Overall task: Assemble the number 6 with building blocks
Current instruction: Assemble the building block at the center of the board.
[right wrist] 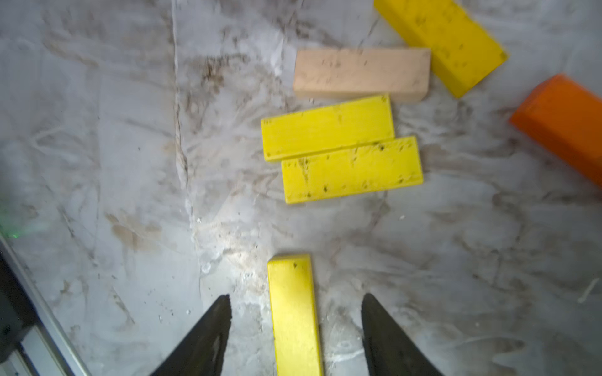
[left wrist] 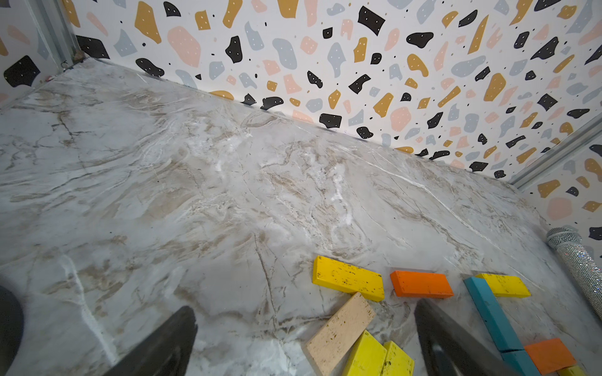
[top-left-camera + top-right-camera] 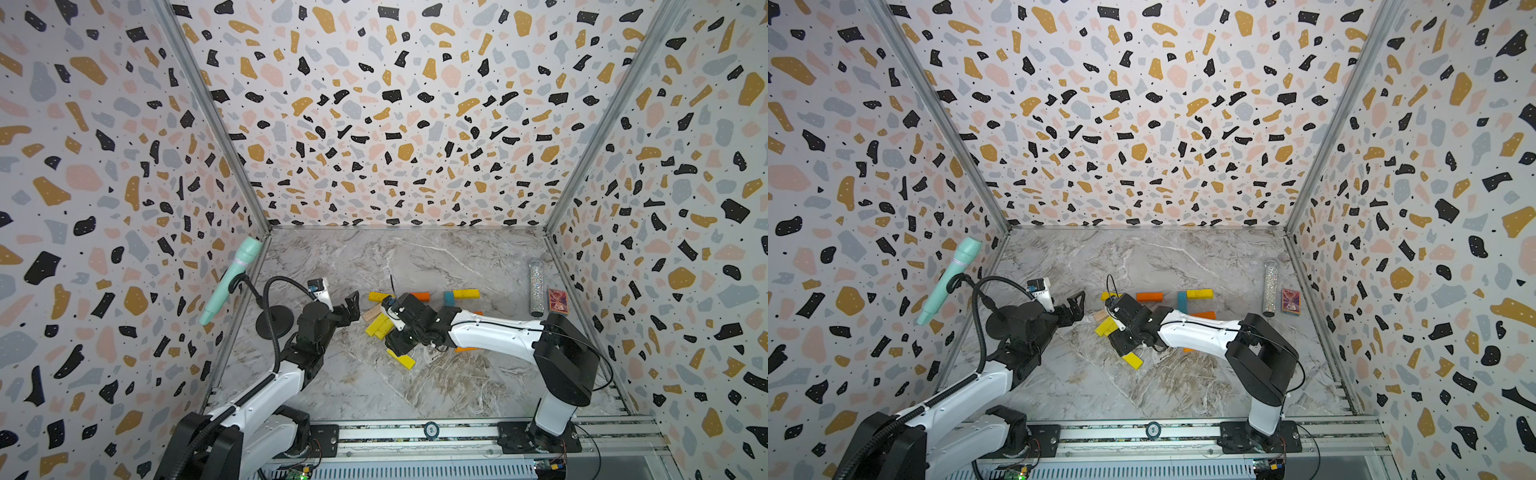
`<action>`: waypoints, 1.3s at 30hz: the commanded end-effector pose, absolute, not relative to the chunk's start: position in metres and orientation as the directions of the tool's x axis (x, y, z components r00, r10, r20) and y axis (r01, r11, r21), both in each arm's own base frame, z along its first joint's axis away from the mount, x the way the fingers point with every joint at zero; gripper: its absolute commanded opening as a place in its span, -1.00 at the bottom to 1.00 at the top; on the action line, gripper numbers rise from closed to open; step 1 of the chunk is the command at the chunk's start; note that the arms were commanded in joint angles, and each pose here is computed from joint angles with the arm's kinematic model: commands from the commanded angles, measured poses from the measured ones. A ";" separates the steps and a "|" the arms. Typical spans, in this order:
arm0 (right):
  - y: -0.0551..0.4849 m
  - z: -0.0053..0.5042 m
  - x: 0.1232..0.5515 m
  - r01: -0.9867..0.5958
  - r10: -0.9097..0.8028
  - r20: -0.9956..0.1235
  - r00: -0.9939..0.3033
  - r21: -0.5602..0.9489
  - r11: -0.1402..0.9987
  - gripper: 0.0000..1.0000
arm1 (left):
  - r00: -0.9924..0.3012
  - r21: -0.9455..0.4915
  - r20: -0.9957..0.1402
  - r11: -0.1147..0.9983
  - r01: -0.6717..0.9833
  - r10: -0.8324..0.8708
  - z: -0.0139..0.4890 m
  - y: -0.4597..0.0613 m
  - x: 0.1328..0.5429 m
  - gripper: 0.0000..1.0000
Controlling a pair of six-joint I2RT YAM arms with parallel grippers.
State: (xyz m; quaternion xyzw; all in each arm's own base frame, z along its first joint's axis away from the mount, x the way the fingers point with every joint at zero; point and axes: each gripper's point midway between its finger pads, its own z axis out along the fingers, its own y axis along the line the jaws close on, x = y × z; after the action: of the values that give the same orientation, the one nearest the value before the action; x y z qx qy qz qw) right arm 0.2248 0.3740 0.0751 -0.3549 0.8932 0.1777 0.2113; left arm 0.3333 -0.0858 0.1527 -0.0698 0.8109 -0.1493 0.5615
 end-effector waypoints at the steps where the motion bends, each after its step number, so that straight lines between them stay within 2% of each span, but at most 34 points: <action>1: 0.357 0.058 0.219 -0.682 -0.578 -0.445 -0.684 0.109 0.723 0.33 | -0.312 -0.341 -0.899 0.939 0.055 -0.308 0.164 -0.082 0.332 0.99; 8: 0.364 0.032 0.206 -0.697 -0.615 -0.388 -0.687 0.110 0.709 0.32 | -0.291 -0.336 -0.904 0.941 0.032 -0.313 0.165 -0.076 0.330 0.99; 11: 0.359 0.024 0.203 -0.677 -0.611 -0.351 -0.709 0.098 0.729 0.24 | -0.291 -0.334 -0.904 0.942 0.026 -0.313 0.166 -0.075 0.330 0.99; 17: 0.347 0.019 0.208 -0.613 -0.564 -0.322 -0.761 0.070 0.787 -0.20 | -0.281 -0.332 -0.907 0.943 0.020 -0.314 0.166 -0.073 0.329 0.99; 21: 0.351 0.020 0.220 -0.556 -0.501 -0.322 -0.803 0.104 0.825 -0.47 | -0.288 -0.332 -0.906 0.943 0.022 -0.312 0.165 -0.074 0.330 0.99; 31: 0.352 0.018 0.274 -0.422 -0.359 -0.331 -0.873 0.142 0.895 -0.57 | -0.290 -0.328 -0.906 0.944 0.023 -0.308 0.164 -0.074 0.330 0.99; 39: 0.377 0.010 0.309 -0.445 -0.379 -0.352 -0.856 0.128 0.886 -0.57 | -0.295 -0.333 -0.904 0.943 0.031 -0.309 0.163 -0.076 0.331 0.99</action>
State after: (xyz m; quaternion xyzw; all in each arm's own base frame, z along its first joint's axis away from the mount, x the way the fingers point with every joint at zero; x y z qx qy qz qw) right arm 0.3098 0.3776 0.0280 -0.2031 0.9537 0.1265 0.1824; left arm 0.3294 -0.0782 0.1596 -0.0840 0.7998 -0.1430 0.5769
